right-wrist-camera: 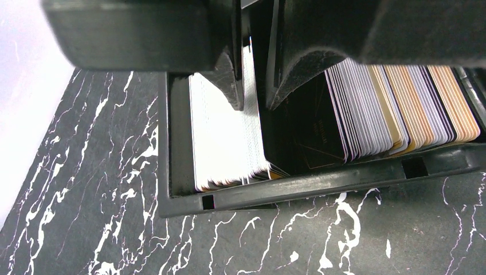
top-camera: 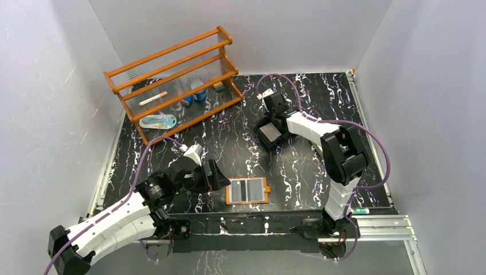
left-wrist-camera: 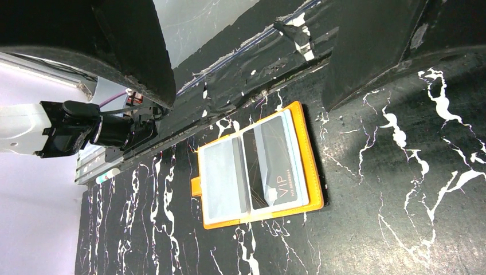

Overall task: Put the credit cards into the card holder
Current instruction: Pick up the credit card from the storage box.

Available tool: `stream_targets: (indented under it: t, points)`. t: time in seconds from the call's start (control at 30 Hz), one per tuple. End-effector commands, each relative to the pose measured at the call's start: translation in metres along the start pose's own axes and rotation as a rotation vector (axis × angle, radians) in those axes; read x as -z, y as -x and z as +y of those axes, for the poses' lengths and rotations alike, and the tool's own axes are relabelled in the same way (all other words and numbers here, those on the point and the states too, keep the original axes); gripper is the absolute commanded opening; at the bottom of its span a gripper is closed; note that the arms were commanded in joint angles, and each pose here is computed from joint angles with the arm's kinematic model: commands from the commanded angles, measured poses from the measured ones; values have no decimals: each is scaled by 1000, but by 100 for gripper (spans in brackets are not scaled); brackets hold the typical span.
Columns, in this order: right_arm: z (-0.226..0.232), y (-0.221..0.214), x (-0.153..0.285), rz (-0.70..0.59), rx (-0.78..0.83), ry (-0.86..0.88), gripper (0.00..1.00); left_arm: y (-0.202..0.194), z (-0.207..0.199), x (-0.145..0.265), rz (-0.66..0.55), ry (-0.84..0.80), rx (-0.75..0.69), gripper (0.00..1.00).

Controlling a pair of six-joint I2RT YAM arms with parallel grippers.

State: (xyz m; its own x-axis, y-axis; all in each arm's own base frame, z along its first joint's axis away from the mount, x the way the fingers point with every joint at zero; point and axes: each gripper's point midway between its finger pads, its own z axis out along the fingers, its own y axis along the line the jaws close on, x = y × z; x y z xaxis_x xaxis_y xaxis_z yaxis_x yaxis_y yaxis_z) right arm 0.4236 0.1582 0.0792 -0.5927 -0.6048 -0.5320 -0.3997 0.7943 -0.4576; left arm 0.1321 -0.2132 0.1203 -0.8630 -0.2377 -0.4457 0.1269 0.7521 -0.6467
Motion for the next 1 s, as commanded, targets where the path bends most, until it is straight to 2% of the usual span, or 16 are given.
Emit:
stream_targets:
  t: [0.0,0.23,0.63,0.97]
  points:
    - [-26,22,18,-75,-37,-69,26,2,-1,-1,-5,-3,-2,98]
    - [-28,26,21,-91,-44,-66,25,0,0,-2,-2,-1,2,98]
    - [-26,27,23,-99,-46,-52,10,0,1,-2,-2,1,-3,98]
    - [-28,41,58,-123,-104,21,9,2,0,-3,-5,7,-2,98]
